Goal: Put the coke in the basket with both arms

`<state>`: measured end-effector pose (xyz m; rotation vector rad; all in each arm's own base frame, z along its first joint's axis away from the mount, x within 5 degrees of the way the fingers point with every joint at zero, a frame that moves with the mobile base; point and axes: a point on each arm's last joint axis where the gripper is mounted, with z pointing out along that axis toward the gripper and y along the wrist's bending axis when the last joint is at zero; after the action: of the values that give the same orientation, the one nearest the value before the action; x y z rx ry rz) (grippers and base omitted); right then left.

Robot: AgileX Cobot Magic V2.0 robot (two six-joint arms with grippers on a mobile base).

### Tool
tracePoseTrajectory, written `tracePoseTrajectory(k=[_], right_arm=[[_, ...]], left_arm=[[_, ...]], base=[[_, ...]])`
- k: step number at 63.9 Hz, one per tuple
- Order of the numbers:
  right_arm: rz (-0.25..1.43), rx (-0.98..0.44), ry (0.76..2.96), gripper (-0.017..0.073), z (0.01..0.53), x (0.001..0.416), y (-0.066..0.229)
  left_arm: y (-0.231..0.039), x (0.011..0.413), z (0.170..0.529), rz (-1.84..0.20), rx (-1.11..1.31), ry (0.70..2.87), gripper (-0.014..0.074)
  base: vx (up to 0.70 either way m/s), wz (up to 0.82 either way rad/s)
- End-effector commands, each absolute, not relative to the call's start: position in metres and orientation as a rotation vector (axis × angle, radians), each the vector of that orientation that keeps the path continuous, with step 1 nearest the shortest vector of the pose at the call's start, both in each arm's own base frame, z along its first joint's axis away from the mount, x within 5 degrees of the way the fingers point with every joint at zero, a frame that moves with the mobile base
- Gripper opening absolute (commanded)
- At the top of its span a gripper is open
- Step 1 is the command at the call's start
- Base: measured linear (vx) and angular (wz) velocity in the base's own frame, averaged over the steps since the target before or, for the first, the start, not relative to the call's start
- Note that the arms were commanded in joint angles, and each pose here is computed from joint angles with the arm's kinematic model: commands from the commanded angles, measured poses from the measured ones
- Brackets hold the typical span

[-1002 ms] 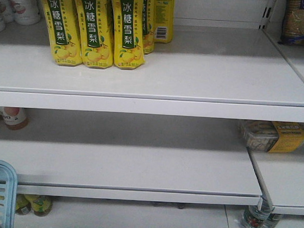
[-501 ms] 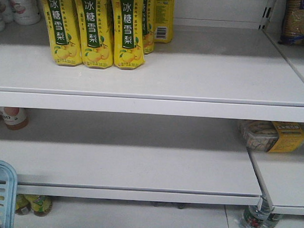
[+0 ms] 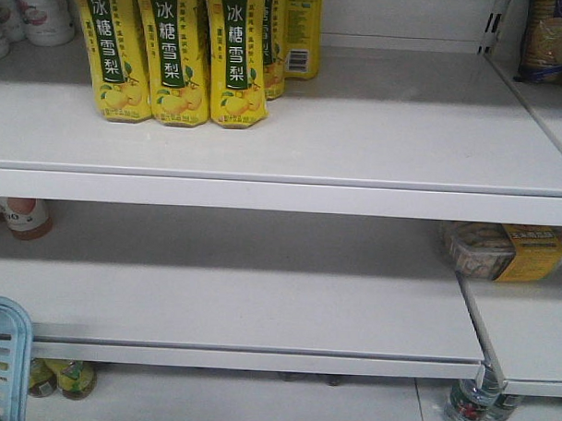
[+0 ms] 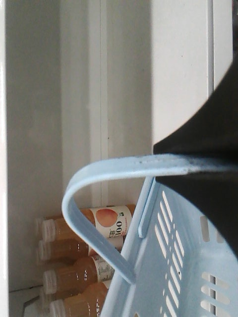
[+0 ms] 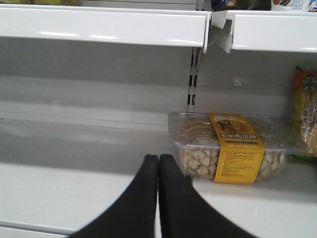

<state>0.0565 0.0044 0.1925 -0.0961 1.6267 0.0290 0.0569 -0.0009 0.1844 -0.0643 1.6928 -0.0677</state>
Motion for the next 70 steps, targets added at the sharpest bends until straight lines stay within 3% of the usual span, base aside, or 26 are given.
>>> tracePoseTrajectory(k=[1,17,70], right_arm=[[0.023,-0.088,1.563,-0.0010,0.1966,0.0576,0.0041],[0.010,-0.008,1.565,-0.0010,0.1966,0.0578,0.0007],[0.011,-0.008,1.544,-0.0010,0.1978,0.0562,0.0007]], left_arm=[[0.0003,0.0540,0.2123,-0.028,-0.035,1.475,-0.0006],[0.0003,0.0540,0.2123,-0.028,-0.035,1.475,-0.0006],[0.0003,0.0540,0.2123,-0.028,-0.035,1.475,-0.0006]], base=[[0.00,0.00],[0.00,0.00],[0.00,0.00]])
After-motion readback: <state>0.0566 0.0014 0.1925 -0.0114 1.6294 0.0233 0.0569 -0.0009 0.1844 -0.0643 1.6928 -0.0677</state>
